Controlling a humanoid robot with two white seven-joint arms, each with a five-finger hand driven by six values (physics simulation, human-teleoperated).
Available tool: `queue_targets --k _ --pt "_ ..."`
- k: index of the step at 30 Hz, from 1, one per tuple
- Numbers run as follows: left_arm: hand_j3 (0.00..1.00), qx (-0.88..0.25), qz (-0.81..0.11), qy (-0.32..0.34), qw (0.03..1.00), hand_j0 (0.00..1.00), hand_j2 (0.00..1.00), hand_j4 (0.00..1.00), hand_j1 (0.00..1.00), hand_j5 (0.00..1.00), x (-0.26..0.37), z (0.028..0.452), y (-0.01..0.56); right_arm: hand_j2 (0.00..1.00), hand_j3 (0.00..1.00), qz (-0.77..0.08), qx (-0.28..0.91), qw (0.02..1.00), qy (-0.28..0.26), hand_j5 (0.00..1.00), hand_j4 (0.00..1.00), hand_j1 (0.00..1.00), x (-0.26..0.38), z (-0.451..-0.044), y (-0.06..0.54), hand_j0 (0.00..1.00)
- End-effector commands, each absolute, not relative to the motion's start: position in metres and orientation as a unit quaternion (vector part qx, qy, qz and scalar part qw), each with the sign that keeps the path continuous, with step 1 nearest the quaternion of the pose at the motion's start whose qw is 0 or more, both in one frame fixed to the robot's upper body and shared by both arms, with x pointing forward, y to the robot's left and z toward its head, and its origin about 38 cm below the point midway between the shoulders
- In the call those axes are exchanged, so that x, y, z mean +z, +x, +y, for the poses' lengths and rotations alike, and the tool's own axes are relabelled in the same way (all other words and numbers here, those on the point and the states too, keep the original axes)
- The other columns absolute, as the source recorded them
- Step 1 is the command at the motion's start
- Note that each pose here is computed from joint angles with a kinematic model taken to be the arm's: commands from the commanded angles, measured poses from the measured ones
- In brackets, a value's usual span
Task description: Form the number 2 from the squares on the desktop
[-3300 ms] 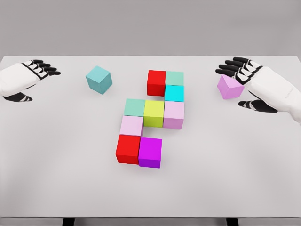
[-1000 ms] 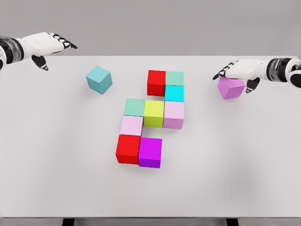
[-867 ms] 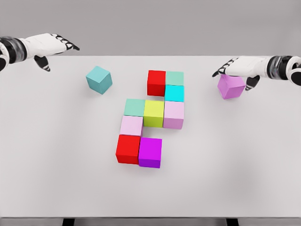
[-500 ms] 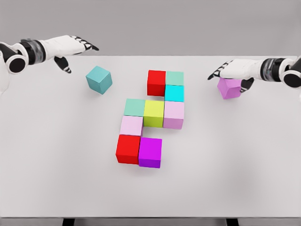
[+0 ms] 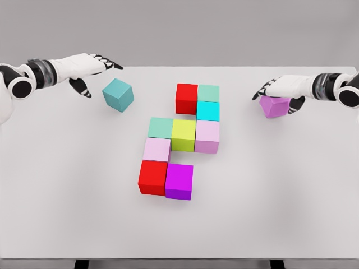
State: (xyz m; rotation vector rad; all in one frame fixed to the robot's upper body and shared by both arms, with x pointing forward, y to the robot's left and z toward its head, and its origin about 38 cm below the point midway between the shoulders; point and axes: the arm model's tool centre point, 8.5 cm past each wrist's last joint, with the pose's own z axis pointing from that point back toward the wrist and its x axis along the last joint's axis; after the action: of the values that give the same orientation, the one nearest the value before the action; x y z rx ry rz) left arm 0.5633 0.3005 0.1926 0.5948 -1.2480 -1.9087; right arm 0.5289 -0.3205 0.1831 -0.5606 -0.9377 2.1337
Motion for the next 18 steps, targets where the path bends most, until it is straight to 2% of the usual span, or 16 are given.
queue_targets --k 1,5,7,8,10,11,18 --pt "1.00 -0.741 -0.499 0.230 0.386 1.00 1.00 1.00 1.00 1.00 0.195 0.300 0.563 0.84 0.84 -0.363 0.829 0.366 -0.217 0.84 0.84 0.84 0.182 -0.322 0.529 0.84" --pt "1.00 -0.741 -0.499 0.224 0.390 1.00 1.00 1.00 1.00 1.00 0.189 0.299 0.561 0.71 0.71 -0.367 0.827 0.363 -0.220 0.71 0.71 0.71 0.186 -0.320 0.530 0.71" --pt "1.00 -0.741 -0.500 0.223 0.390 1.00 1.00 1.00 1.00 1.00 0.188 0.298 0.561 0.70 0.70 -0.372 0.826 0.361 -0.221 0.70 0.70 0.70 0.190 -0.319 0.530 0.70" --pt "1.00 -0.742 -0.499 0.220 0.390 1.00 1.00 1.00 1.00 1.00 0.185 0.296 0.561 0.63 0.63 -0.373 0.825 0.362 -0.222 0.63 0.63 0.63 0.191 -0.319 0.531 0.63" --pt "1.00 -0.742 -0.500 0.218 0.389 1.00 1.00 1.00 1.00 1.00 0.184 0.293 0.560 0.62 0.62 -0.374 0.825 0.361 -0.222 0.62 0.62 0.62 0.192 -0.319 0.531 0.62" --pt "1.00 -0.743 -0.500 0.215 0.389 1.00 1.00 1.00 1.00 1.00 0.182 0.291 0.560 0.58 0.58 -0.376 0.824 0.362 -0.222 0.58 0.58 0.58 0.193 -0.320 0.531 0.58" --pt "1.00 -0.745 -0.505 0.204 0.385 1.00 1.00 1.00 1.00 1.00 0.176 0.276 0.560 0.58 0.58 -0.393 0.820 0.332 -0.251 0.58 0.58 0.58 0.225 -0.325 0.524 0.58"
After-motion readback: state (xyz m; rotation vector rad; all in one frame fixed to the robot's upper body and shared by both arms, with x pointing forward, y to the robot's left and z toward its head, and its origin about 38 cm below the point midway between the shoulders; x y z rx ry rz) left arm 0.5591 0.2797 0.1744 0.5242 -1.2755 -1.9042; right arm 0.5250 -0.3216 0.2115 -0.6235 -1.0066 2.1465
